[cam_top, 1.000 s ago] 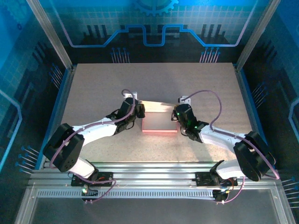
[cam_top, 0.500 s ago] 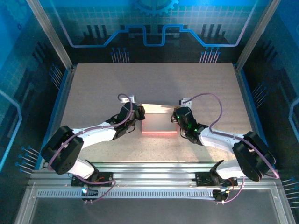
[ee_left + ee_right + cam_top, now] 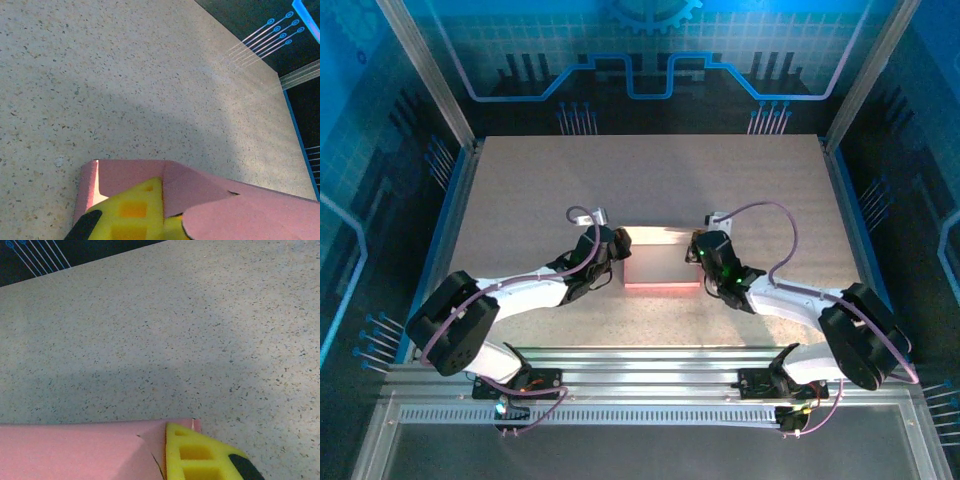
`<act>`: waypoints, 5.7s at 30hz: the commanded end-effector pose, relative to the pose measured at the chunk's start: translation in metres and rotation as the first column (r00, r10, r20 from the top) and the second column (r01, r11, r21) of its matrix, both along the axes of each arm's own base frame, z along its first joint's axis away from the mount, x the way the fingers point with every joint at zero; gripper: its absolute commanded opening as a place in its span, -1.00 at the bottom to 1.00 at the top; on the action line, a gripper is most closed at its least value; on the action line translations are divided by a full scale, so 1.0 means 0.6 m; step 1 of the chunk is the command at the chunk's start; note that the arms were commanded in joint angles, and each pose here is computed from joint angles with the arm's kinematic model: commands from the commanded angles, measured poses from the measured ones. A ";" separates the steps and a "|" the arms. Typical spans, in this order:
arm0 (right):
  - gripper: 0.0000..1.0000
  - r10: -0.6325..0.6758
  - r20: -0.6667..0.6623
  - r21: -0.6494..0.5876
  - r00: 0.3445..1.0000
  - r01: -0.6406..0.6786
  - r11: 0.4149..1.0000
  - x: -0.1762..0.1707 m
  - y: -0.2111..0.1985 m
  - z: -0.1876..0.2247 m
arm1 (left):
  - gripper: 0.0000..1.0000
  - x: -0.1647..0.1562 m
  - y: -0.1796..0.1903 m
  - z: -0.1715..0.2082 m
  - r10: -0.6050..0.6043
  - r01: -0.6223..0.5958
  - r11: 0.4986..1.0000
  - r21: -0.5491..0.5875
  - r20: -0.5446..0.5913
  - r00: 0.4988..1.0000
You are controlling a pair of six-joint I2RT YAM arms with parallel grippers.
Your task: Fold the paper box
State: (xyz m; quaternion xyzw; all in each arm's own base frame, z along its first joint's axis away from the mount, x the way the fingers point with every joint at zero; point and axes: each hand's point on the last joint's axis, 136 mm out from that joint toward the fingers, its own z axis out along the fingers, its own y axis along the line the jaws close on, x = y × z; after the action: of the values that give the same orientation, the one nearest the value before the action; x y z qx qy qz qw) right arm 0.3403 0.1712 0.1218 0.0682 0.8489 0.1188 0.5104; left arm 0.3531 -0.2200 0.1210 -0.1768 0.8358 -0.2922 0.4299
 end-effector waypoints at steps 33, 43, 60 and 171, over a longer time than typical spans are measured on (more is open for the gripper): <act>-0.66 0.078 -0.035 0.062 0.996 -0.076 0.995 -0.097 -0.018 -0.051 | -0.80 -0.112 -0.012 -0.090 -0.204 0.203 0.953 0.225 -0.017 0.979; -0.54 0.150 -0.068 0.074 0.986 -0.145 0.987 -0.113 -0.005 -0.064 | -0.78 -0.133 -0.021 -0.100 -0.276 0.275 0.918 0.285 -0.041 0.960; 0.10 0.282 -0.216 0.070 0.935 -0.274 0.959 -0.192 -0.017 -0.077 | -0.21 -0.164 -0.023 -0.090 -0.353 0.361 0.876 0.320 -0.086 0.932; 0.30 0.524 -0.487 0.475 0.699 -0.292 0.830 -0.082 0.037 0.004 | 0.05 -0.093 -0.067 -0.002 -0.470 0.433 0.880 -0.195 -0.494 0.732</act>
State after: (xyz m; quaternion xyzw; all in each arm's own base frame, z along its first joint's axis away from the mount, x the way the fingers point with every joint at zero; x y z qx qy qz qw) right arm 0.2909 0.1793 0.1168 0.0167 0.9294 0.3349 0.1541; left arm 0.2957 -0.2480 0.1123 -0.0619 0.9362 -0.3312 0.0995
